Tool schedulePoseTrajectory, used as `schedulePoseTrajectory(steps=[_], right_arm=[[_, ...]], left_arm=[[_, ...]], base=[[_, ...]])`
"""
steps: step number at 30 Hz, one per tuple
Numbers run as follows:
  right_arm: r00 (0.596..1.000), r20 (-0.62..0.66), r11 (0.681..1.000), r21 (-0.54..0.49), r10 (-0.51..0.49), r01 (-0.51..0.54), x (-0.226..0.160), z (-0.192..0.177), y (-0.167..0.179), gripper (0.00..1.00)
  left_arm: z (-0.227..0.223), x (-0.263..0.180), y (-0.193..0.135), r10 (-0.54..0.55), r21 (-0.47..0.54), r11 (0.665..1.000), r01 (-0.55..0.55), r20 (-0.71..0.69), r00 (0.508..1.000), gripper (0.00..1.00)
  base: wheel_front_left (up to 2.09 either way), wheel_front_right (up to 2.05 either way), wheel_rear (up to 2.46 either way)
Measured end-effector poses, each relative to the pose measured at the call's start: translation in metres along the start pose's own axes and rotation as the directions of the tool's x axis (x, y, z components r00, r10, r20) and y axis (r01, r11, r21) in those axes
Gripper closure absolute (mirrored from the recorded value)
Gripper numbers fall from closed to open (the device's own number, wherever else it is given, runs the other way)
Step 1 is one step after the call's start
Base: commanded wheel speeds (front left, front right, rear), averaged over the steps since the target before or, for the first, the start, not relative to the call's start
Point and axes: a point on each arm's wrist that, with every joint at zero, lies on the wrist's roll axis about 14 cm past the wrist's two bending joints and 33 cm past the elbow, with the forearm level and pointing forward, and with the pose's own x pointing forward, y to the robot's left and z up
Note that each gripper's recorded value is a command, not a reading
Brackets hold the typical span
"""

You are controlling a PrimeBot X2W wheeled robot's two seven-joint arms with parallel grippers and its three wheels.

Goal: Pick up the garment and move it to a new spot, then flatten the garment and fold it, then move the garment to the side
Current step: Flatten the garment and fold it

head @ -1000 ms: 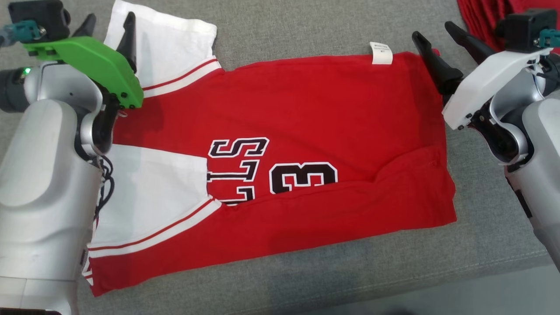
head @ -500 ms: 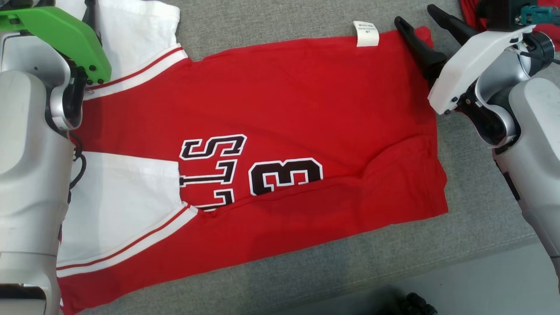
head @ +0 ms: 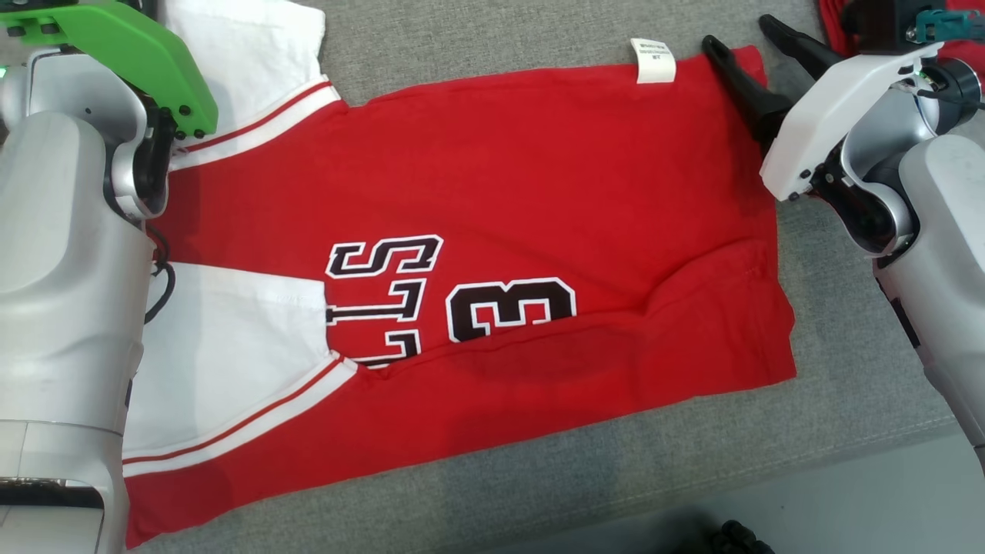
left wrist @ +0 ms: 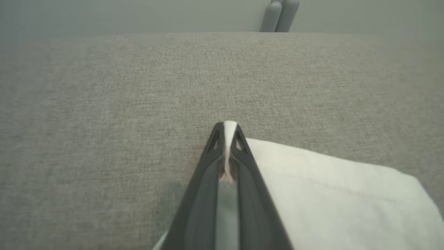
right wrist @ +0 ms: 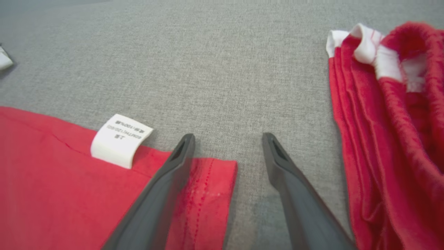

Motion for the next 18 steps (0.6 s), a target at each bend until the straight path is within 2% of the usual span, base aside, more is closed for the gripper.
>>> schedulePoseTrajectory(steps=[9, 14, 18], right_arm=[[0.994, 0.08, 0.997, -0.004, 0.073, -0.073, -0.002, 0.021, 0.026, 0.0], [0.995, 0.015, 0.995, 0.025, 0.095, -0.096, -0.011, -0.01, 0.038, 0.0], [0.996, 0.014, 0.996, 0.021, 0.086, -0.087, -0.014, -0.011, 0.033, 0.0]], left_arm=[[0.011, -0.011, -0.001, -0.016, -0.029, 0.999, 0.018, 0.039, 0.999, 1.0], [0.015, -0.013, 0.001, -0.014, -0.049, 0.999, 0.016, 0.054, 0.998, 1.0], [0.014, -0.013, 0.003, -0.012, -0.065, 0.998, 0.015, 0.054, 0.998, 1.0]], base=[[0.0, 0.0, 0.0], [0.0, 0.0, 0.0], [0.0, 0.0, 0.0]])
